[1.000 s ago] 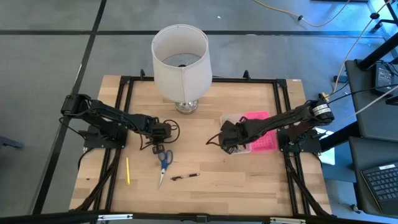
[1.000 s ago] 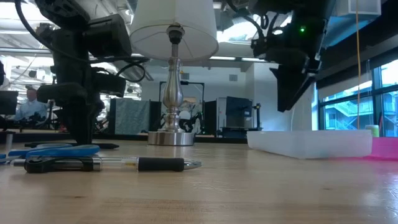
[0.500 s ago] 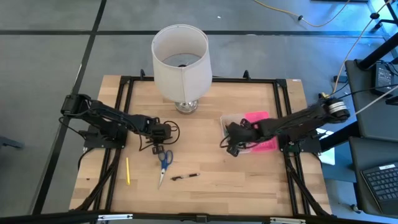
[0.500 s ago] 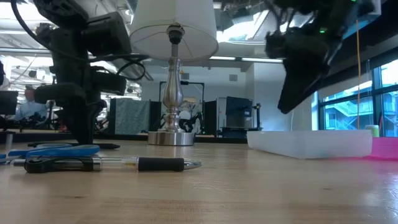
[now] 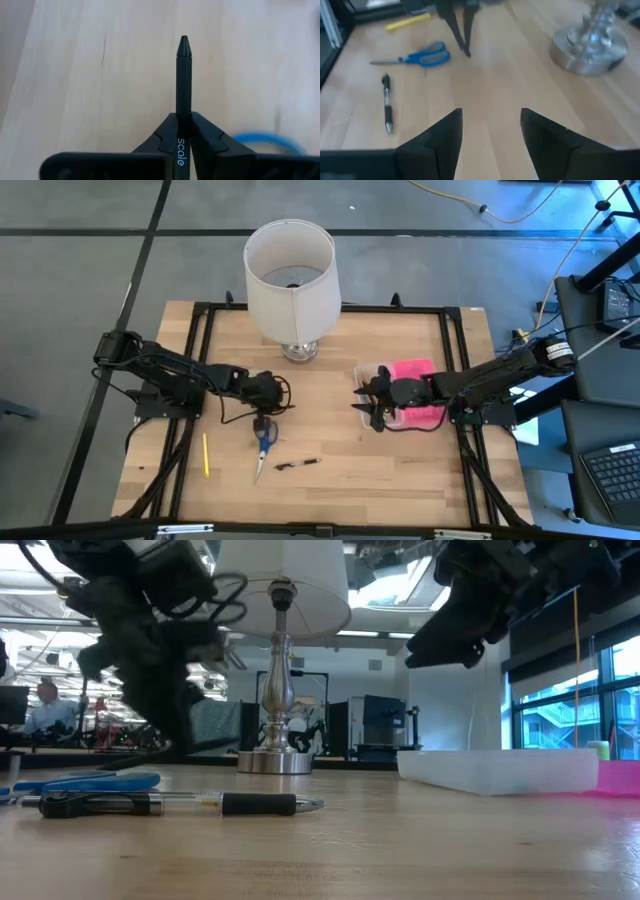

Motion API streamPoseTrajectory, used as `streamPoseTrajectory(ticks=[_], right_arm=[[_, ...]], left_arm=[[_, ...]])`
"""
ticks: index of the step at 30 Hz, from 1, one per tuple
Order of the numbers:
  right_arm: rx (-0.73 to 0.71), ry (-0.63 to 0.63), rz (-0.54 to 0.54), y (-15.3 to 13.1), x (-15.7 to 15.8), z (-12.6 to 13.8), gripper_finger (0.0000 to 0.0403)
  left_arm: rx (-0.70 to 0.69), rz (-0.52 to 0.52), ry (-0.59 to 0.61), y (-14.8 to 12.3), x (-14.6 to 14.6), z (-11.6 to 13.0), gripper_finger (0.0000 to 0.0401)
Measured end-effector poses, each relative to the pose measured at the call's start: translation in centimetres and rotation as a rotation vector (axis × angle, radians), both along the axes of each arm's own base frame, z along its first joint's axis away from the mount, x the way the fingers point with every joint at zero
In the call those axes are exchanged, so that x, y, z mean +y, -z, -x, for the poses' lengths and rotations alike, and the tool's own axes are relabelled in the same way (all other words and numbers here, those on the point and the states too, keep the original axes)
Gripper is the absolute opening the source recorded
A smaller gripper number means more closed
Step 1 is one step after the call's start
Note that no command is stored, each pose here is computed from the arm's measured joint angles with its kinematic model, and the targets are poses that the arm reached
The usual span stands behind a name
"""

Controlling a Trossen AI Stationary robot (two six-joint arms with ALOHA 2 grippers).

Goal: Pick & place school supplies into a supply box
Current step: Put the black pen into the supply box

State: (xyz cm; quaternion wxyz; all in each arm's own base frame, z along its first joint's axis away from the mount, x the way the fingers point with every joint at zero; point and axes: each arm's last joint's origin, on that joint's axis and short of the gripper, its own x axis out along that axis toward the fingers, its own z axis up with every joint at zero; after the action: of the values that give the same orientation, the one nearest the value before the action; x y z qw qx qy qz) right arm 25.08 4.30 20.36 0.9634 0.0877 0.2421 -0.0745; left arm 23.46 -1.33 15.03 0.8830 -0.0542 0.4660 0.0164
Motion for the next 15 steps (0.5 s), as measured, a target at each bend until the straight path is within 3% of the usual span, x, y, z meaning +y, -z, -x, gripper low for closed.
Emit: streamPoseTrajectory(ticks=[10, 15], right_arm=[[-0.135, -0.044, 0.065, 0.2, 0.2, -1.2, 0.0204], [-0.185, -0.071, 0.088, 0.0, 0.4, -1.7, 0.0204]], left_arm=[[-0.466, -0.088, 0.149, -3.4, -0.3, -3.0, 0.0024], [-0.613, -0.144, 0.182, -4.6, -0.3, -3.6, 0.0024]])
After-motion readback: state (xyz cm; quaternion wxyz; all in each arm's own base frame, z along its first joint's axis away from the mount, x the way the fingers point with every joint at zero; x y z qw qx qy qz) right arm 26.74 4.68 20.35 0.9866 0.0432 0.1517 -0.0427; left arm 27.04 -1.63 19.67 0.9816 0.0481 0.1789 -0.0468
